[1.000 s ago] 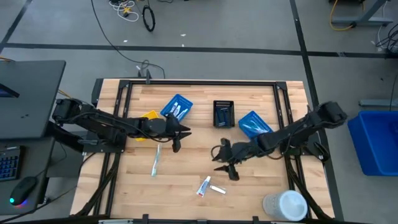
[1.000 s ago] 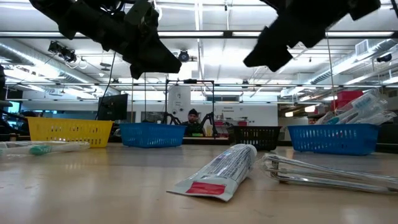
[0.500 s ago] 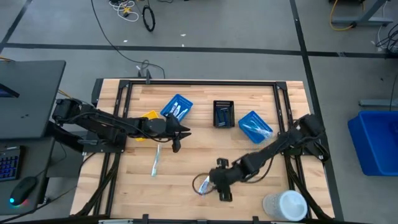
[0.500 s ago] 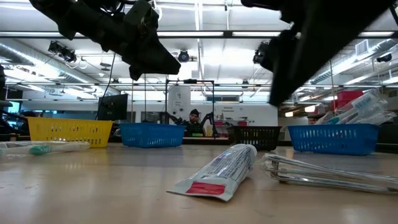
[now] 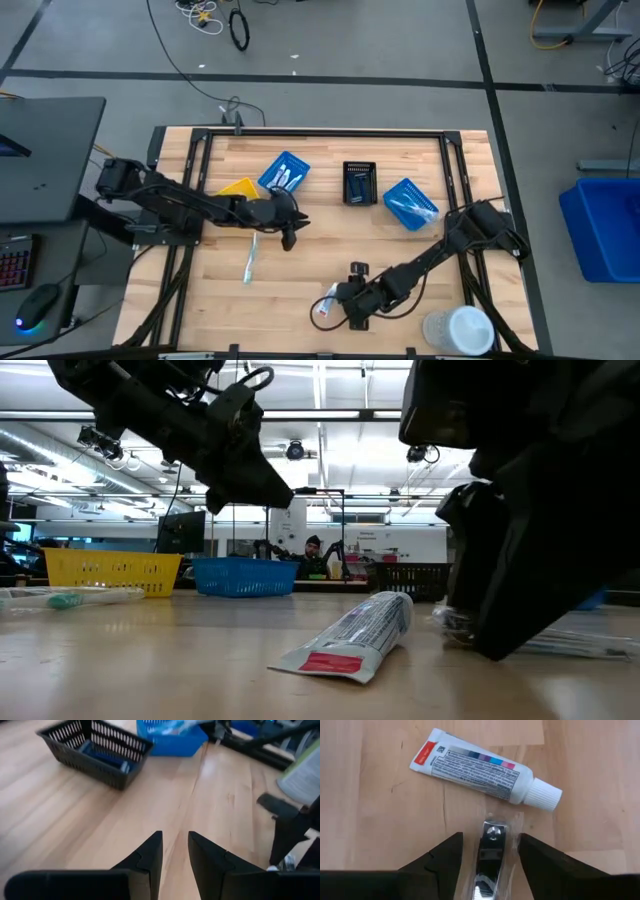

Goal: Pick & Place Travel size toiletries
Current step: Put the silver nail cutter into the yellow bin

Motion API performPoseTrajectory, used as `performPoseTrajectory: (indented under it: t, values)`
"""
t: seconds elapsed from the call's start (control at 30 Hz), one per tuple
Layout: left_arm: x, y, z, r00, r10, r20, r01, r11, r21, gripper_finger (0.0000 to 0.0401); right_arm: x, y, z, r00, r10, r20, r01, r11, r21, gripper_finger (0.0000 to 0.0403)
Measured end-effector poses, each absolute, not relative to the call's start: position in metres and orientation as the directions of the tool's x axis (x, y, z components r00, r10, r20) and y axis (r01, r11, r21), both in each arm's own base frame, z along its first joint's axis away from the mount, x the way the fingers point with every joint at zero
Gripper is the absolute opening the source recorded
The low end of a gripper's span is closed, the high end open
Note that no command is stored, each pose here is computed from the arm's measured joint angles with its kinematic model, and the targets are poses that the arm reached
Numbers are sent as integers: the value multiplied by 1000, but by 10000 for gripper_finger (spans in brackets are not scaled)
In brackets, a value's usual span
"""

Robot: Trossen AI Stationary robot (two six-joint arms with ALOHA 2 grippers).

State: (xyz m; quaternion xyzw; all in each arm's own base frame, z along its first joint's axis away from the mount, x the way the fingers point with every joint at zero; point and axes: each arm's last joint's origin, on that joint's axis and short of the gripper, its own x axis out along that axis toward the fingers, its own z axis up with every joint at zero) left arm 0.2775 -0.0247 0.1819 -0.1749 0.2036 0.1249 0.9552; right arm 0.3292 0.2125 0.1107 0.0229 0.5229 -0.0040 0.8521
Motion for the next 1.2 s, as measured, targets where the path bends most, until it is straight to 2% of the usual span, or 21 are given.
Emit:
performPoseTrajectory:
  t: [0.27,0.43,0.57,0.7,0.83,0.97,1.1,1.2]
  values:
    - [281,-34,167,868,143,-475,-317,896,-310,98,327,208,109,417,-4,-909,4,1000,-3,131]
    - [282,-42,170,890,117,-440,-282,900,-332,98,330,203,116,414,38,-910,-56,998,16,81]
    - [285,-48,178,927,92,-365,-223,915,-336,98,327,193,137,415,59,-908,-141,990,0,63]
    - [286,-52,184,949,76,-306,-174,935,-310,98,326,176,191,533,67,-843,-181,983,-36,64]
    - [287,-54,187,960,68,-273,-144,952,-270,98,312,152,237,640,-74,-765,-126,972,-199,66]
    - [287,-54,187,960,71,-271,-141,959,-245,98,290,135,295,791,-204,-577,-16,936,-353,66]
    - [287,-52,188,961,93,-260,-154,962,-224,98,267,119,332,847,-252,-467,49,913,-404,66]
    - [289,-52,195,976,99,-194,-132,977,-168,98,258,108,336,867,-264,-423,91,917,-388,66]
